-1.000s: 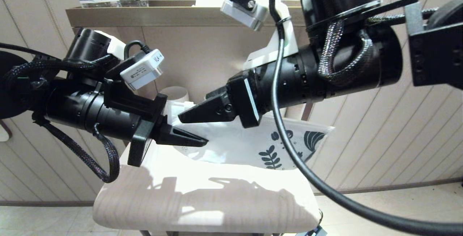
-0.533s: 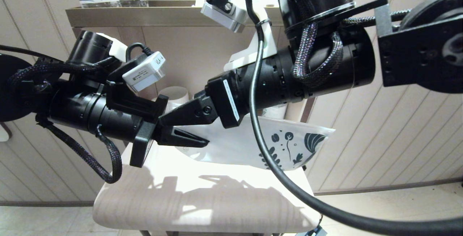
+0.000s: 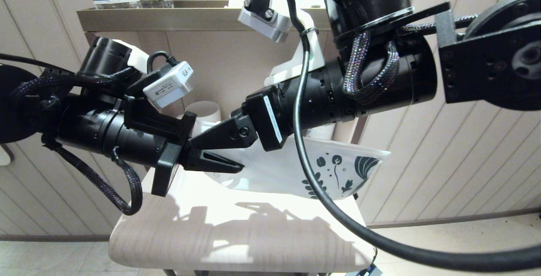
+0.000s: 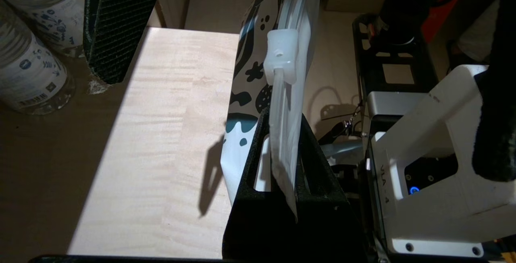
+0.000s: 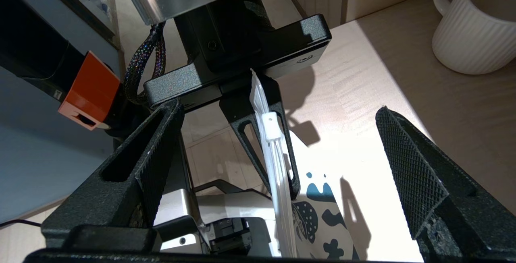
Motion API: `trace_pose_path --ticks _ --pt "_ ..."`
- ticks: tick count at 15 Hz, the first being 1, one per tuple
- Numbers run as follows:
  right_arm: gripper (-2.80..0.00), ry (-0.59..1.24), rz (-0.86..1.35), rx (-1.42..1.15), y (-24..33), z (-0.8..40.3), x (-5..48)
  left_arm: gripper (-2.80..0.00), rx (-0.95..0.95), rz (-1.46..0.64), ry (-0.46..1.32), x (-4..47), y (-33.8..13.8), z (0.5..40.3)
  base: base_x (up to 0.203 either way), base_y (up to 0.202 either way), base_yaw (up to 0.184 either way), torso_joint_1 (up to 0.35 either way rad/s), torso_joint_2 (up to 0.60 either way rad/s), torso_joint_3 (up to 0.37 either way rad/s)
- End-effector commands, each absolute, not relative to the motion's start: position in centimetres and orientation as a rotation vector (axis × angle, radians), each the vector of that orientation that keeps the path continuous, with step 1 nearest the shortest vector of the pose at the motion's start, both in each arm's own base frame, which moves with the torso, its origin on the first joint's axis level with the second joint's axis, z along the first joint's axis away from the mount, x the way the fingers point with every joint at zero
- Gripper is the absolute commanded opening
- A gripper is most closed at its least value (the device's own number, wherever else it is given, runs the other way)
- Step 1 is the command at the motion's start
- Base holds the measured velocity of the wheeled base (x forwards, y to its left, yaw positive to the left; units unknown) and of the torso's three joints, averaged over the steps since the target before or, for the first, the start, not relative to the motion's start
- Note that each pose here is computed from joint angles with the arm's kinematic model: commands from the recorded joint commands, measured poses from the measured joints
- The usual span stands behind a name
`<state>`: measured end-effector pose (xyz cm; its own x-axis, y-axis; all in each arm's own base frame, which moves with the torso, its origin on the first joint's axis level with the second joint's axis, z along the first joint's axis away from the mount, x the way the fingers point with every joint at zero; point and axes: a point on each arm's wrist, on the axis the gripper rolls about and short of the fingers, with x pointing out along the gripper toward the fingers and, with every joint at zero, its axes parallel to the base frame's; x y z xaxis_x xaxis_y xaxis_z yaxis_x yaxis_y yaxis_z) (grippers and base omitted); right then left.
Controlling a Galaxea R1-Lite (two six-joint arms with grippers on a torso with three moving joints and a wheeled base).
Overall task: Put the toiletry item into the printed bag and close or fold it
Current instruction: Hand it to the other hand
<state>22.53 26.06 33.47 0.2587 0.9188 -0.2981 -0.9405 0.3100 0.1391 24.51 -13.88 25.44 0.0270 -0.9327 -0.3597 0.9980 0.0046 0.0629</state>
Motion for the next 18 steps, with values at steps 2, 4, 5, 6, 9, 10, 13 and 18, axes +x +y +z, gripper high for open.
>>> trace_pose_path --ticks 2,4,5,6,9,10,13,18 --pt "0.0 0.35 1.264 -0.071 26.03 33.56 22.49 -2.8 0.336 -1.541 0.24 24.51 -13.9 25.39 0.0 0.0 0.0 0.0 0.0 0.0" --pt "0.0 0.35 1.264 -0.071 25.99 33.57 22.46 -2.8 0.336 -1.541 0.24 24.51 -13.9 25.39 0.0 0.0 0.0 0.0 0.0 0.0" --pt "0.0 0.35 1.264 -0.071 26.0 33.54 22.47 -2.8 0.336 -1.541 0.24 24.51 -13.9 25.39 0.0 0.0 0.0 0.0 0.0 0.0" --pt "0.0 0.35 1.263 -0.071 26.01 33.5 22.48 -2.8 0.336 -1.541 0.24 24.51 -13.9 25.39 0.0 0.0 0.0 0.0 0.0 0.0" --pt "-2.8 0.351 1.263 -0.071 26.0 33.53 22.47 -2.8 0.336 -1.541 0.238 24.48 -13.88 25.43 0.0 0.0 0.0 0.0 0.0 0.0" --pt "-0.29 0.353 1.262 -0.072 26.0 33.49 22.47 -2.8 0.336 -1.541 0.238 24.48 -13.88 25.43 0.0 0.0 0.0 0.0 0.0 0.0" --pt "0.0 0.351 1.263 -0.071 26.0 33.53 22.47 -2.8 0.336 -1.541 0.24 24.47 -13.88 25.39 0.0 0.0 0.0 0.0 0.0 0.0" --pt "0.0 0.354 1.262 -0.072 26.04 33.43 22.51 -2.8 0.337 -1.539 0.239 24.48 -13.88 25.43 0.0 0.0 0.0 0.0 0.0 0.0"
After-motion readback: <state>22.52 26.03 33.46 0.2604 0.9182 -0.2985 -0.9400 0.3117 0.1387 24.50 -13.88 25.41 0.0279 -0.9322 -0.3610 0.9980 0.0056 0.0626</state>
